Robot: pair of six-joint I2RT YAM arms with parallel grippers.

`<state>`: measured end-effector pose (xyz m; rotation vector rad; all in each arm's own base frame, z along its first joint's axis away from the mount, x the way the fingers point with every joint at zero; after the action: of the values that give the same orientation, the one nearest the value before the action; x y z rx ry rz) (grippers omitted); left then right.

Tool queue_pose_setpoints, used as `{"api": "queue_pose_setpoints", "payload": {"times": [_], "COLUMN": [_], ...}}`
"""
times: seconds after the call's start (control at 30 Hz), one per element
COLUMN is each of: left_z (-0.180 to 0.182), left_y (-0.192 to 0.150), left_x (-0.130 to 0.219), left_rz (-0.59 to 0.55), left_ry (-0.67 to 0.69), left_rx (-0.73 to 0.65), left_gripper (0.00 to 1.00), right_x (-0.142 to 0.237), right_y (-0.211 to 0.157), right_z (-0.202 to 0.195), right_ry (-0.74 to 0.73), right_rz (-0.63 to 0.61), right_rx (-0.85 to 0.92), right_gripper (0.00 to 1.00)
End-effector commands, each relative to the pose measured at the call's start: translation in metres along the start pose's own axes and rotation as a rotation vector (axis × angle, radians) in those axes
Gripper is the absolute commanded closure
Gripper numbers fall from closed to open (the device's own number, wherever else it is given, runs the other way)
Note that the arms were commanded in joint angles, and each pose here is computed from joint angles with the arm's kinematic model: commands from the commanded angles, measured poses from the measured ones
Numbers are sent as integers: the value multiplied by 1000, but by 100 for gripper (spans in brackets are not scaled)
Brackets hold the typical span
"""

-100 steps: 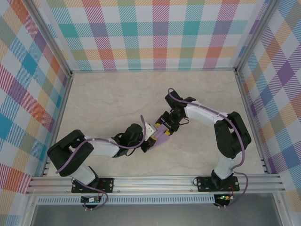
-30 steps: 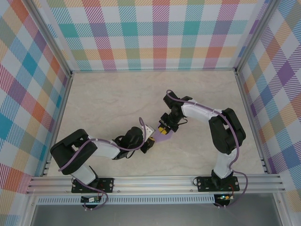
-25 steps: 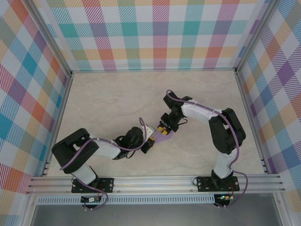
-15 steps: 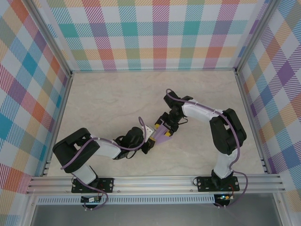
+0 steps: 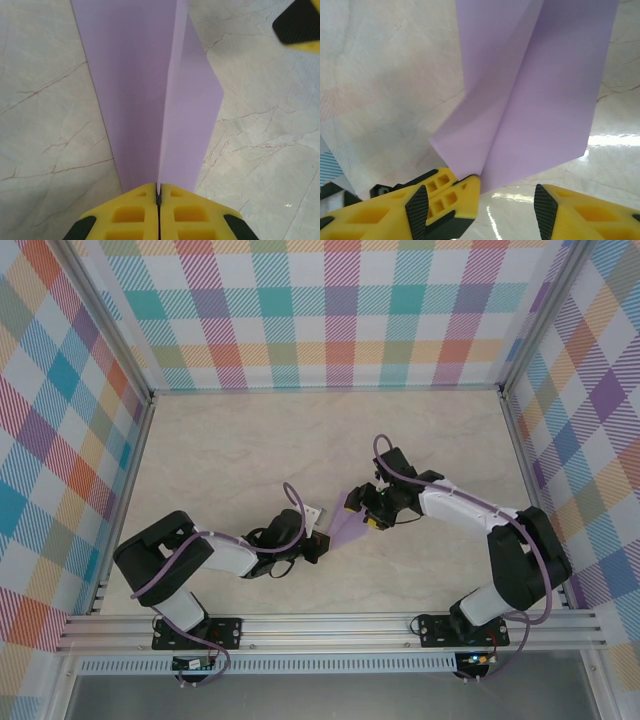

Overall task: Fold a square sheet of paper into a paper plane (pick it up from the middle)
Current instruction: Fourth fold the wing at the center of the table.

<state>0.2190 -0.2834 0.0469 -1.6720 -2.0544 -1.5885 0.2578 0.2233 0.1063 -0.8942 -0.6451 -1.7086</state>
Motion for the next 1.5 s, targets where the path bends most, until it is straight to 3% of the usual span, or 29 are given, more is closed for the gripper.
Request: {"api": "queue_pose_setpoints", "payload": {"times": [0.0, 0.27, 0.67, 1.23, 1.47], "left_z": [-9, -9, -6, -4, -7], "left_y": [8, 9, 10, 8, 13], "left_x": [-4, -5, -9, -13, -13], "left_rz": [-16, -3, 8, 24, 29], "left_ry": [-39, -58, -70, -72, -86], "left_rx": [78, 181, 262, 307, 324], "left_gripper": [95, 95, 95, 95, 85], "right_x": [-8, -32, -50, -54, -60], "right_y": [5, 11, 14, 14, 13], "right_z": [11, 14, 1, -15, -26], "right_ry": [70, 63, -8, -95, -157], "right_rz": [-8, 56, 98, 96, 110], "right_rx": [74, 95, 85, 79, 56], "right_gripper": [43, 51, 47, 51, 51]}}
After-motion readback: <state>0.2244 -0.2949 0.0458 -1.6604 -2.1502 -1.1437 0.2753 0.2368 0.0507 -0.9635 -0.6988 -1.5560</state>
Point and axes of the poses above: each hand's point on the last joint's axis, 136 mm out from that joint toward the fingers, its own x axis back along the fingers, its own z axis along the line the jaws close on, y = z × x, the point moved 3 cm from there along x, back along the fingers, and after that the axes turned 1 degree about x, right-handed, at the moved point
